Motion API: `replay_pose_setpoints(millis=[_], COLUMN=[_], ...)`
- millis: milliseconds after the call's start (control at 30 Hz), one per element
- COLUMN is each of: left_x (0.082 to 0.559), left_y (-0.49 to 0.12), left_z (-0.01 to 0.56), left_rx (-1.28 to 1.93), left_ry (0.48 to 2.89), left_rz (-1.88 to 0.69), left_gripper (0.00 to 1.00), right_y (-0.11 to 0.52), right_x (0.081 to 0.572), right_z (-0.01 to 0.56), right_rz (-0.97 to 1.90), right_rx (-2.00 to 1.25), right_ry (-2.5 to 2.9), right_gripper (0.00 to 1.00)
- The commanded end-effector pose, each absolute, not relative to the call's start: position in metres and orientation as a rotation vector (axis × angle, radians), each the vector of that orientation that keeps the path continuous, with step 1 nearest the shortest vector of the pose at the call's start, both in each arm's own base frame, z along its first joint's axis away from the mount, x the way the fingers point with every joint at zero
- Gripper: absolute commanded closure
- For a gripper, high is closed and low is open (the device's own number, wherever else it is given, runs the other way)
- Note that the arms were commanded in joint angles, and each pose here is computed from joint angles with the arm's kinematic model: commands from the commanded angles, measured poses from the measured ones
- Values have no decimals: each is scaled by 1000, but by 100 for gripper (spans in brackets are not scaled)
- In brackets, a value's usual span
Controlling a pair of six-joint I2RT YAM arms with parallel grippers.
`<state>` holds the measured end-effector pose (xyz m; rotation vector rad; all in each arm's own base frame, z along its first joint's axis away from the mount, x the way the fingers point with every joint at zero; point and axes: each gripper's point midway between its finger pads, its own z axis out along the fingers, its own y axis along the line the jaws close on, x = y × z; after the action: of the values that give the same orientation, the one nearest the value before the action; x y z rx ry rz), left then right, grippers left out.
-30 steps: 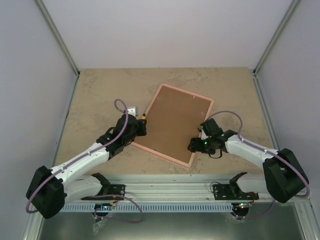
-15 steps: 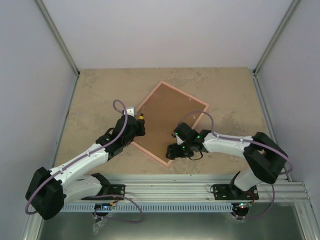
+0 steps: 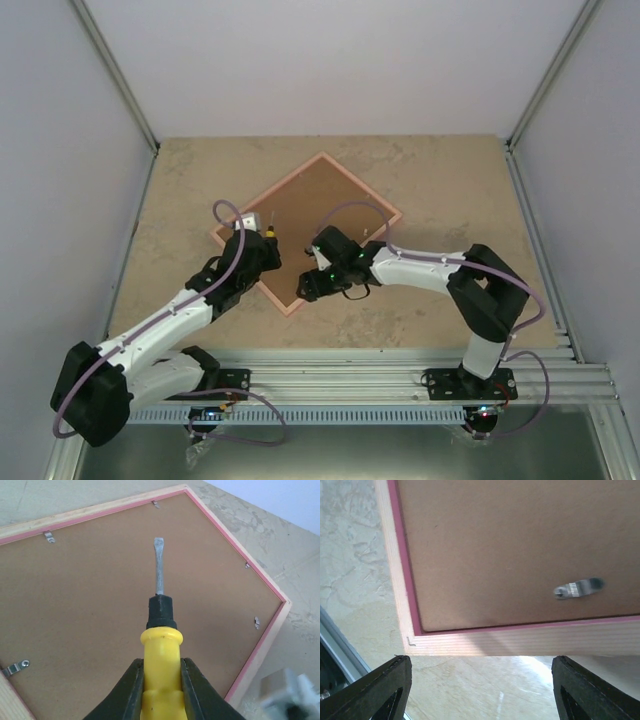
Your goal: Take the photo out of the frame
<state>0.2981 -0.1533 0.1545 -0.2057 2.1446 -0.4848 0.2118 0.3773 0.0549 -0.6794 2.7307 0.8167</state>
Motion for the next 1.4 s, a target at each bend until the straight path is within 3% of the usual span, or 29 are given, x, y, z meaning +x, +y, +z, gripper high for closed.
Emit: replay_pose_setpoints(millis=[0,333,667,933,1133,1367], left_x=[297,299,299,299,298,298], left_y=[-147,-159,-165,-170,-173,-178], left_z=[155,147,145,144,144,143], left_rx=[-239,-194,-156,-134,-123,-105], left_ry=[2133,2172,2193,2197,2201,2204], left_rz=[-518,-558,-565,-588,-604,-633], left_gripper=[100,100,100,100,100,100], right_y=[343,228,191,186,183,177], right_x=[249,402,502,507,477,436], right_z=[81,114,81,40,26,30], right_rz=[712,566,497,502,534,525], right_rx=[-669,-339,-309,-324,-316,-288], right_ry=[2652,2532,2533,2601,2654,2668], right_gripper=[23,22,22,22,23,32])
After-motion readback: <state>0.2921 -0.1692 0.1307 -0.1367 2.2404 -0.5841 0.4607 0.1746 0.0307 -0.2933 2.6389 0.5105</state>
